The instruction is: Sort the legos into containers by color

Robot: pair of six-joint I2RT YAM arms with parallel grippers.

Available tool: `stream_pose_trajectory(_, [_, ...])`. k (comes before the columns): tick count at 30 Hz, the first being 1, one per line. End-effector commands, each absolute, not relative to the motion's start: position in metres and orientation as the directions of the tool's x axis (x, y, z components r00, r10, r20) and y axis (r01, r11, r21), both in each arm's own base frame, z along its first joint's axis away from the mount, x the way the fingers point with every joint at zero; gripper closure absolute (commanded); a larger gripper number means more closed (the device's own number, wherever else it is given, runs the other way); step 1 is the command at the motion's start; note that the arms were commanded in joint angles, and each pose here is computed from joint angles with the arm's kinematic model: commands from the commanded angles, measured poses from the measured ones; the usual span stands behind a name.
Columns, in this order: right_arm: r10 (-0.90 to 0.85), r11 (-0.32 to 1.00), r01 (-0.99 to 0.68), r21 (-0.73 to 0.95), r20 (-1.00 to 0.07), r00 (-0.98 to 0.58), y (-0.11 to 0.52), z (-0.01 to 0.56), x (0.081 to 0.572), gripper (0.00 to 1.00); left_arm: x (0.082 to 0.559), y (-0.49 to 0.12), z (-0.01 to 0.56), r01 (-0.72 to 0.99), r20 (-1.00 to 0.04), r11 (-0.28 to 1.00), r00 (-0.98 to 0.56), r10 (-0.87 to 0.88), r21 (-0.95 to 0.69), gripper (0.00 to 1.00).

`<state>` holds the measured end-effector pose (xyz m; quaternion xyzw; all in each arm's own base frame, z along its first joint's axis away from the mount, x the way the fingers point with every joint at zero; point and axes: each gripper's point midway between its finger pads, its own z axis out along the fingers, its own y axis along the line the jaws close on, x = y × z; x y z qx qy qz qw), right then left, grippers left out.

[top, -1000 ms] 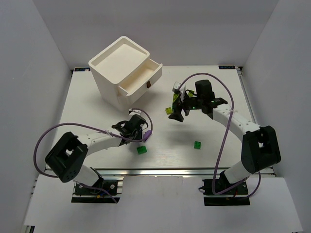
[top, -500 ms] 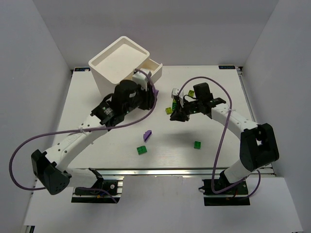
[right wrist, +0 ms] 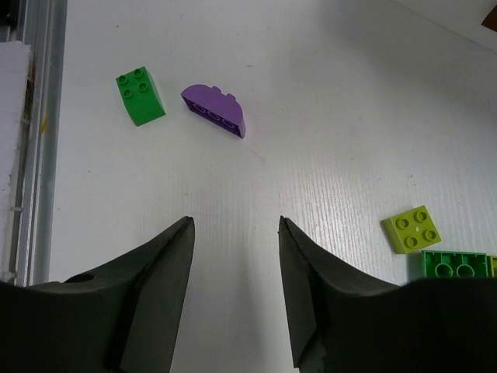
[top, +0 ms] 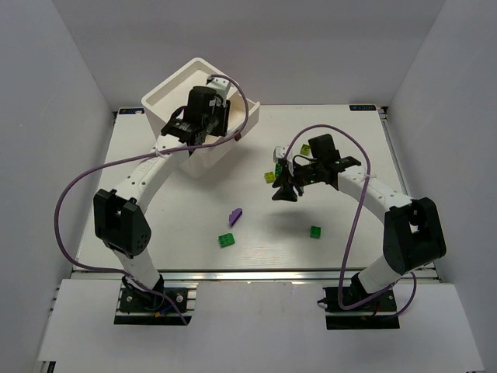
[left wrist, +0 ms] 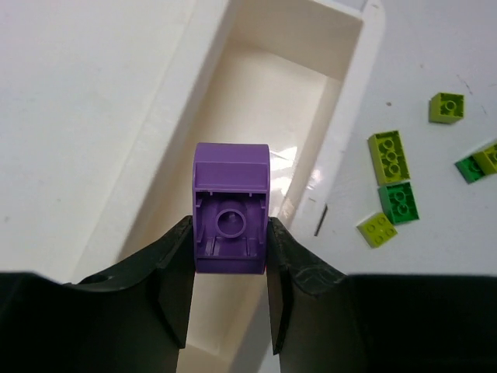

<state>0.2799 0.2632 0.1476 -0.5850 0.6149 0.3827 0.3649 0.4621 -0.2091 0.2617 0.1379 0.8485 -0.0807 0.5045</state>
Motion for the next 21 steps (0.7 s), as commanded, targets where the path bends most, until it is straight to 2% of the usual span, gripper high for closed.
stream_pose_trajectory(1, [-0.417,-0.013,-1.0,0.024,-0.909,-0.016,0.267,0.156,0.275,0.46,0.469,-0.195,0.29,0.294,-0.898,0.955,-0.407,0.166,0.044,0.92])
stream_pose_trajectory(3, [-0.42,-0.021,-1.0,0.02,-0.908,-0.01,0.267,0.155,0.275,0.44,0.473,-0.192,0.291,0.284,-0.9,0.958,-0.406,0.158,0.04,0.89])
stream_pose_trajectory(6, [-0.427,-0.038,-0.999,0.028,-0.904,-0.009,0.268,0.152,0.274,0.36,0.473,-0.194,0.287,0.294,-0.894,0.955,-0.416,0.165,0.039,0.66])
stream_pose_trajectory(7, [-0.429,-0.056,-0.998,0.018,-0.903,0.008,0.269,0.153,0.273,0.33,0.472,-0.194,0.285,0.297,-0.891,0.954,-0.422,0.164,0.035,0.5])
stream_pose_trajectory(8, [-0.431,-0.063,-0.998,0.013,-0.902,0.016,0.269,0.151,0.274,0.29,0.47,-0.194,0.284,0.301,-0.89,0.953,-0.425,0.165,0.033,0.43])
stream_pose_trajectory(9, [-0.437,-0.076,-0.997,0.01,-0.899,0.024,0.27,0.148,0.273,0.28,0.468,-0.194,0.282,0.305,-0.886,0.952,-0.432,0.167,0.031,0.38])
stream_pose_trajectory(10, [-0.43,-0.11,-0.993,-0.035,-0.9,0.079,0.273,0.15,0.274,0.26,0.466,-0.196,0.283,0.312,-0.888,0.95,-0.43,0.161,0.021,0.36])
stream_pose_trajectory(11, [-0.434,-0.13,-0.991,-0.034,-0.896,0.088,0.274,0.145,0.272,0.25,0.464,-0.196,0.288,0.317,-0.895,0.948,-0.418,0.154,0.014,0.25])
stream_pose_trajectory(12, [-0.43,-0.155,-0.986,-0.058,-0.895,0.12,0.276,0.144,0.271,0.24,0.463,-0.196,0.292,0.317,-0.899,0.948,-0.414,0.146,0.009,0.2])
stream_pose_trajectory(14, [-0.396,-0.242,-0.955,-0.171,-0.881,0.259,0.283,0.143,0.272,0.22,0.461,-0.196,0.303,0.313,-0.906,0.95,-0.403,0.131,-0.001,0.18])
stream_pose_trajectory(15, [-0.398,-0.286,-0.945,-0.161,-0.877,0.27,0.284,0.134,0.266,0.21,0.461,-0.194,0.308,0.304,-0.909,0.953,-0.397,0.125,-0.001,0.14])
stream_pose_trajectory(17, [-0.34,-0.379,-0.884,-0.276,-0.846,0.41,0.295,0.136,0.267,0.2,0.459,-0.192,0.326,0.292,-0.921,0.957,-0.376,0.107,-0.008,0.14])
stream_pose_trajectory(18, [-0.336,-0.418,-0.87,-0.261,-0.845,0.416,0.297,0.126,0.263,0.2,0.456,-0.189,0.339,0.282,-0.929,0.959,-0.357,0.094,-0.012,0.14])
stream_pose_trajectory(20, [-0.288,-0.502,-0.799,-0.331,-0.807,0.515,0.312,0.118,0.264,0.19,0.448,-0.185,0.355,0.264,-0.937,0.963,-0.345,0.053,-0.043,0.16])
stream_pose_trajectory(21, [-0.293,-0.524,-0.789,-0.322,-0.801,0.522,0.314,0.112,0.264,0.19,0.443,-0.182,0.361,0.255,-0.94,0.965,-0.34,0.034,-0.057,0.23])
